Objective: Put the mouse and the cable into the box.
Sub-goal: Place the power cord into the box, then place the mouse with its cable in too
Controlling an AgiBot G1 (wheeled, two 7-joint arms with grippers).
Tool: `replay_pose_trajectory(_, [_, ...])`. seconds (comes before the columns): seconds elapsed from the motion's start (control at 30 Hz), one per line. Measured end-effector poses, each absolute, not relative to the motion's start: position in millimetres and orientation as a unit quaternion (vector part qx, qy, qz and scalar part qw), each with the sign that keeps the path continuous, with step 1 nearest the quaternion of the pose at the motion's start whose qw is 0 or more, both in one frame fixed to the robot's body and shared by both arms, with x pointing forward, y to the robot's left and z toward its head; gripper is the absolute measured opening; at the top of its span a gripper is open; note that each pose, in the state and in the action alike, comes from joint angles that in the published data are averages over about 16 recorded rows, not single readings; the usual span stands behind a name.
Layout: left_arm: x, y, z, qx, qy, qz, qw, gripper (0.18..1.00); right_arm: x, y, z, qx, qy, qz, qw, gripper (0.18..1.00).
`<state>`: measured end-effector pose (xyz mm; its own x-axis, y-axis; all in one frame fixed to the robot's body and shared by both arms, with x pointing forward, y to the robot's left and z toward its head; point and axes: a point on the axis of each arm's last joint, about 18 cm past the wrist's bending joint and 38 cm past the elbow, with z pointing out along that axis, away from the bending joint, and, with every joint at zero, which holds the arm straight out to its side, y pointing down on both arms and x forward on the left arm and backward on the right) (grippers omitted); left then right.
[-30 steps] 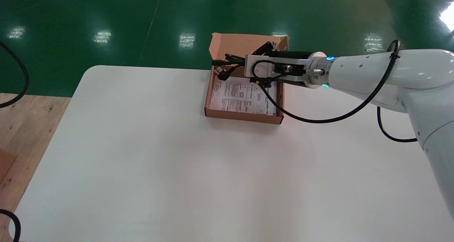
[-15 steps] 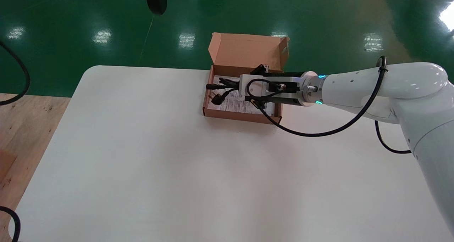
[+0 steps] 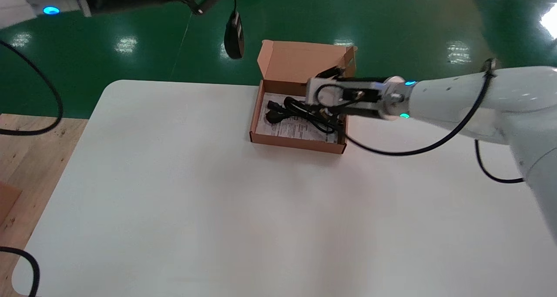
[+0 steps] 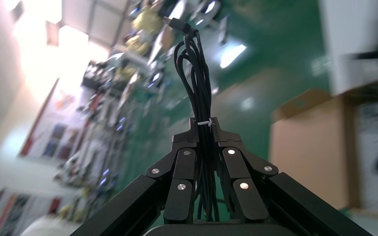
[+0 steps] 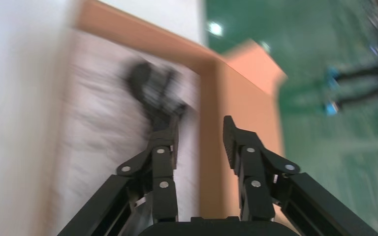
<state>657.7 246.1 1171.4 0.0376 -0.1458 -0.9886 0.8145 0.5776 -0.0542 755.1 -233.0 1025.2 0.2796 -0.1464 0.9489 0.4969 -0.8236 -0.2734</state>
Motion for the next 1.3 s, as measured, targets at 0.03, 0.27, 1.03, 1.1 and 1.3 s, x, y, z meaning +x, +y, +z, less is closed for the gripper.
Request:
replay_pose_trajectory(0.03, [660.7,240.5,1165.6,0.284,0.597,-0.366,0.655,0.221,753.6,-242.1,1028.9,-0.751,-0.111,-0.591,0.273,0.369])
replay_pose_trajectory(0.27, [683.8,200.6,1121.5,0.278,0.632,-0.393,0.607,0.221,733.5,-321.2,1053.6,-0.743,-0.067,-0.609,0.271,0.502])
replay_pose_trajectory(1.03, [752.0,173.6,998.3,0.012,0.735,-0.459,0.499,0.220,676.1,-455.5,1050.0,-0.755,-0.009,-0.615,0.228,0.938])
replay_pose_trajectory(1.1, [753.5,173.9,994.2,-0.006,0.739,-0.463,0.490,0.220,673.6,-457.8,1049.4,-0.755,-0.010,-0.614,0.229,0.957])
replay_pose_trajectory(1.3, [754.7,174.8,989.4,-0.026,0.745,-0.464,0.478,0.228,668.8,-459.5,1048.6,-0.754,-0.014,-0.612,0.236,0.989])
